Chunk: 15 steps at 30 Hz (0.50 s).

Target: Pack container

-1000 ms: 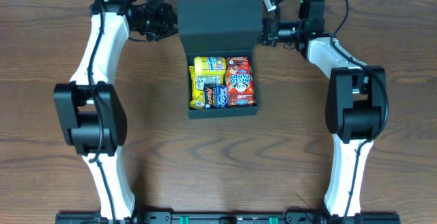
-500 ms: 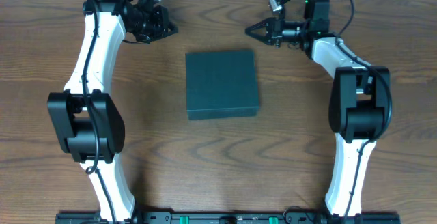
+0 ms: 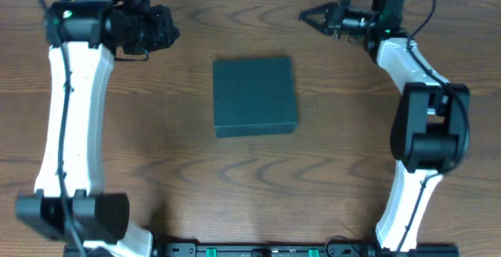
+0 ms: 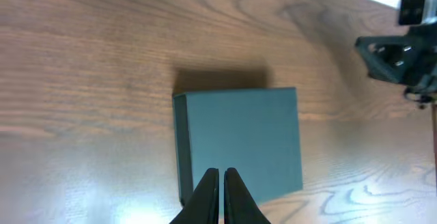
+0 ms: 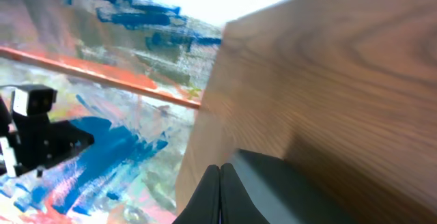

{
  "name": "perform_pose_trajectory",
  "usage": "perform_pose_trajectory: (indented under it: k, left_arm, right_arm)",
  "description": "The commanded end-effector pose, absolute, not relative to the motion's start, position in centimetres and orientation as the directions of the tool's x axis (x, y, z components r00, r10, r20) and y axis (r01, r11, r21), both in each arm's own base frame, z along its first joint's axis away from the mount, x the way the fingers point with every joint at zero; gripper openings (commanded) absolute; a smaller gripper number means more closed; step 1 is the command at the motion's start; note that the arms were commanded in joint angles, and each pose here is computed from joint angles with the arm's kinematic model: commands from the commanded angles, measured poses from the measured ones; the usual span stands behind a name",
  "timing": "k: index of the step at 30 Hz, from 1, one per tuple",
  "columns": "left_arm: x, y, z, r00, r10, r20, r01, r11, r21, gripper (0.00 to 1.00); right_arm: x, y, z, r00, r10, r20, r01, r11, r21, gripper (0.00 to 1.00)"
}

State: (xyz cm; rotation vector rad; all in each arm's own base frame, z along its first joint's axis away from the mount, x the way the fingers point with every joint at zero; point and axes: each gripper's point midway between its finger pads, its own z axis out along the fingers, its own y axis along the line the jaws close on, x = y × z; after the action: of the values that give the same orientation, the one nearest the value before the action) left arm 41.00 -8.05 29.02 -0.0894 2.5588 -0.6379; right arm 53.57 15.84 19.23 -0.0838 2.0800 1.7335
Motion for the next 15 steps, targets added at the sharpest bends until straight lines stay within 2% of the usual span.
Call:
perform_pose_trajectory:
  k: [1, 5, 7, 10, 13, 15]
  left_arm:
    - [39.2, -7.5, 31.8, -0.842, -0.159, -0.516, 0.080, 0.908, -0.410, 0.06]
    - [36.2, -7.4, 33.1, -0.846, -0.128, -0.518, 0.103, 0.913, -0.394, 0.06]
    - [34.7, -7.3, 33.6, -0.851, -0.121, -0.511, 0.105, 0.914, -0.391, 0.06]
    - [31.9, -7.3, 34.4, -0.858, -0.098, -0.504, 0.118, 0.917, -0.380, 0.06]
    - [28.9, -7.2, 35.5, -0.854, -0.063, -0.517, 0.150, 0.920, -0.361, 0.06]
    - [27.1, -7.1, 36.2, -0.844, -0.050, -0.534, 0.167, 0.922, -0.350, 0.06]
  right_arm:
    - [51.9, 16.5, 26.0, -0.864, 0.213, -0.457, -0.415, 0.212, 0.885, 0.02]
    - [49.7, 17.6, 29.6, -0.853, 0.191, -0.486, -0.447, 0.214, 0.869, 0.02]
    - [48.7, 18.1, 30.5, -0.847, 0.196, -0.493, -0.442, 0.255, 0.860, 0.02]
    - [47.1, 18.7, 29.4, -0.855, 0.221, -0.468, -0.341, 0.440, 0.831, 0.02]
    - [43.5, 19.6, 28.6, -0.860, 0.155, -0.486, -0.304, 0.610, 0.732, 0.02]
    - [41.1, 20.3, 28.7, -0.863, 0.102, -0.494, -0.309, 0.667, 0.678, 0.02]
